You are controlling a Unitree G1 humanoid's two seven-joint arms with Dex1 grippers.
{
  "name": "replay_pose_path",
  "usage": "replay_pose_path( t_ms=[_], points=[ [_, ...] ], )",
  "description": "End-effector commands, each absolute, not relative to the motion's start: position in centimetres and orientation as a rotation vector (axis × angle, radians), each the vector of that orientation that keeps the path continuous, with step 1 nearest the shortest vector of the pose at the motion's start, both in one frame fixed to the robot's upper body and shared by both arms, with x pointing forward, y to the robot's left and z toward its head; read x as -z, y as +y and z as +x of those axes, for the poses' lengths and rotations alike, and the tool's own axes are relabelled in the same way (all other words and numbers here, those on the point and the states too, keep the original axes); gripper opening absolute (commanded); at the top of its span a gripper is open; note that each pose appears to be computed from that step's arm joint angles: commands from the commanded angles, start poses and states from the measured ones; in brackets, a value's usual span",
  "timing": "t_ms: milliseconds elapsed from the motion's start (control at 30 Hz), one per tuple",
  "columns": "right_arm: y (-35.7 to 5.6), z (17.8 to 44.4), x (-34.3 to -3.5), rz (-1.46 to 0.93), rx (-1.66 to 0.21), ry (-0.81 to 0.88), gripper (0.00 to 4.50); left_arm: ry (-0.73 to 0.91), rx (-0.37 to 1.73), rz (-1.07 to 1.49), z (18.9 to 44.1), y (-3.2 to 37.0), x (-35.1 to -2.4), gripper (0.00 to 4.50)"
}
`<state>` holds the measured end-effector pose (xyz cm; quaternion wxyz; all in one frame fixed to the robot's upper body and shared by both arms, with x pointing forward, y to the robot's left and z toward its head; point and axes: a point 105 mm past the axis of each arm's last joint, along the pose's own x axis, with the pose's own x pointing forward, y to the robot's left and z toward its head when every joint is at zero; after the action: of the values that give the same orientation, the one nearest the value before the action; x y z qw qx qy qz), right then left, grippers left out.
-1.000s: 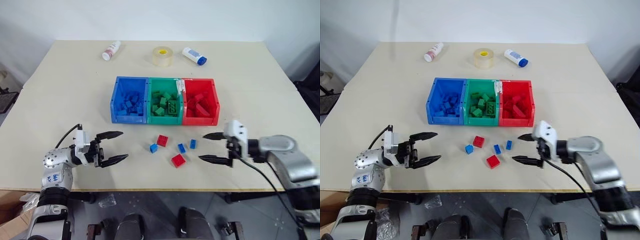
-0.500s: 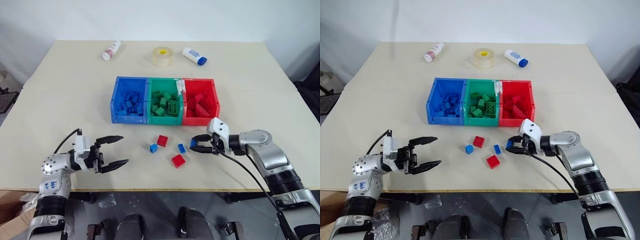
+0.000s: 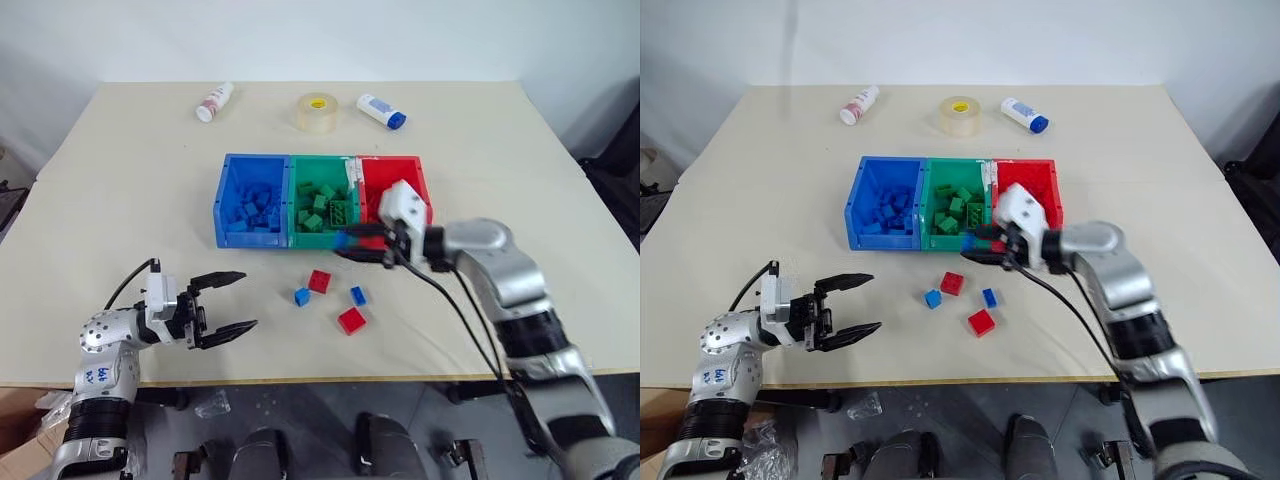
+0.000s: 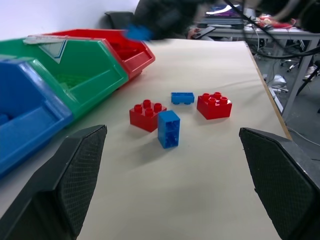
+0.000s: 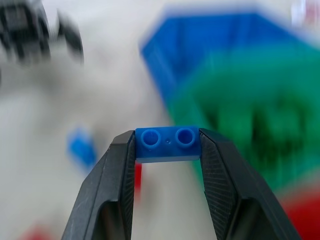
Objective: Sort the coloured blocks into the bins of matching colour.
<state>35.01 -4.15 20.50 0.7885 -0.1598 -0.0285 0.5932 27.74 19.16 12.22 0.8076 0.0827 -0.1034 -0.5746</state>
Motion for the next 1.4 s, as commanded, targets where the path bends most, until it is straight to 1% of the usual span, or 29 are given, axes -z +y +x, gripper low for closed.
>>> replay_pose_path(
  t_ms=[33,100,167,233,300,400,567,667,800,933,1033,1200,1300,1400],
  points=[
    [-1.1,36.6,-22.6,-0.334,-1.267,-0.171,1.45,-0.257,1.221,0.192,27.9,19.4,-13.2,4.5],
    [1.2,37.9,-24.2,-0.3,-1.237,-0.25,1.45,-0.261,1.219,0.196,28.0,19.3,-13.3,4.5],
    [2.7,38.8,-25.1,-0.293,-1.209,-0.307,1.45,-0.264,1.218,0.197,28.0,19.2,-13.3,4.5],
    [3.6,39.6,-26.4,-0.224,-1.154,-0.365,2.21,-0.267,1.215,0.198,28.1,19.2,-13.3,4.5],
    [4.0,40.4,-26.9,-0.184,-1.091,-0.389,2.83,-0.268,1.211,0.198,28.1,19.1,-13.2,4.5],
    [3.1,40.8,-25.5,-0.206,-1.077,-0.364,3.89,-0.271,1.204,0.199,28.2,19.2,-13.3,4.5],
    [-0.1,38.8,-22.6,-0.272,-1.196,-0.315,3.89,-0.265,1.198,0.198,28.3,19.5,-13.2,4.5],
    [-3.5,36.6,-20.8,-0.317,-1.264,-0.247,3.89,-0.262,1.205,0.192,28.4,19.4,-13.1,4.5],
    [-7.2,35.2,-19.7,-0.345,-1.249,-0.173,3.89,-0.257,1.215,0.188,28.7,19.3,-13.0,4.5],
    [-12.2,32.7,-17.8,-0.398,-1.227,-0.037,3.89,-0.253,1.231,0.187,29.0,19.3,-12.9,4.5],
    [-15.5,31.0,-16.7,-0.394,-1.195,0.075,3.89,-0.25,1.238,0.188,29.2,19.4,-12.9,4.5],
    [-20.2,28.2,-15.2,-0.43,-1.132,0.255,3.89,-0.246,1.245,0.191,29.2,19.7,-12.9,4.5],
    [-21.2,27.4,-15.0,-0.443,-1.108,0.303,3.89,-0.245,1.246,0.191,29.2,19.8,-12.8,4.5],
    [-20.3,26.8,-15.0,-0.445,-1.131,0.307,3.89,-0.248,1.247,0.191,29.2,19.7,-12.9,4.5]
  ],
)
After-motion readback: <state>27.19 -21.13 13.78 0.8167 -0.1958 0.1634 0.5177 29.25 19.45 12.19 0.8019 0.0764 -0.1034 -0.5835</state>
